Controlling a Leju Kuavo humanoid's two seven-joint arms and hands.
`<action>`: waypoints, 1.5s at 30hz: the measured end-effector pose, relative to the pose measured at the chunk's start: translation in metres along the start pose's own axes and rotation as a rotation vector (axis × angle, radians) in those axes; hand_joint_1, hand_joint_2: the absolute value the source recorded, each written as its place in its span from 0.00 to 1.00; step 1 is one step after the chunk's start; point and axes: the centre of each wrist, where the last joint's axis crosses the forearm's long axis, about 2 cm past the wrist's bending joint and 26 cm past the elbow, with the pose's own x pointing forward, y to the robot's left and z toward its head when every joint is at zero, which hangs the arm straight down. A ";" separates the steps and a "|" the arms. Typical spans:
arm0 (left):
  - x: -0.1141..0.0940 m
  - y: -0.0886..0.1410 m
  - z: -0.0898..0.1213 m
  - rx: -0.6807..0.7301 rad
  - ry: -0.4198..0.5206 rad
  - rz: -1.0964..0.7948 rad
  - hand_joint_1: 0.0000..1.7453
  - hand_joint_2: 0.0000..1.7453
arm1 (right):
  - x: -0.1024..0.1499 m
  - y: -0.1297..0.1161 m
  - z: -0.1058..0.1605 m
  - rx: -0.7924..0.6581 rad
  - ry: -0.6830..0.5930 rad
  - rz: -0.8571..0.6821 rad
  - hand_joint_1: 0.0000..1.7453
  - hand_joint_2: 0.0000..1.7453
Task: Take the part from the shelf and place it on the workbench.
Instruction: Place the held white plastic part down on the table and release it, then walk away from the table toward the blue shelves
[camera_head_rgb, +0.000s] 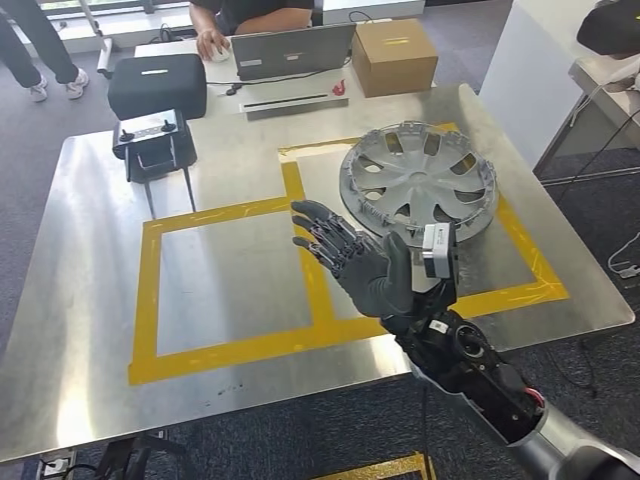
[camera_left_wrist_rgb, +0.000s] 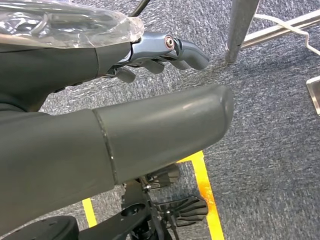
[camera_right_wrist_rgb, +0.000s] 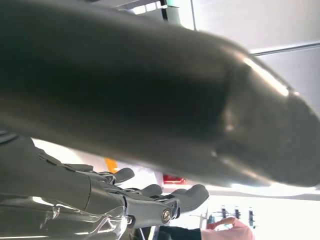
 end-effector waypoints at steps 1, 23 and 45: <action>0.000 0.000 0.000 0.000 0.000 0.000 0.00 0.00 | -0.001 0.001 0.001 -0.003 0.002 -0.006 0.00 0.00; 0.000 0.002 0.000 0.001 0.007 -0.013 0.00 0.00 | -0.003 -0.002 0.011 -0.070 0.013 -0.023 0.00 0.00; 0.004 0.002 -0.001 -0.003 0.002 -0.014 0.00 0.00 | -0.003 0.003 0.007 -0.071 0.002 -0.032 0.00 0.00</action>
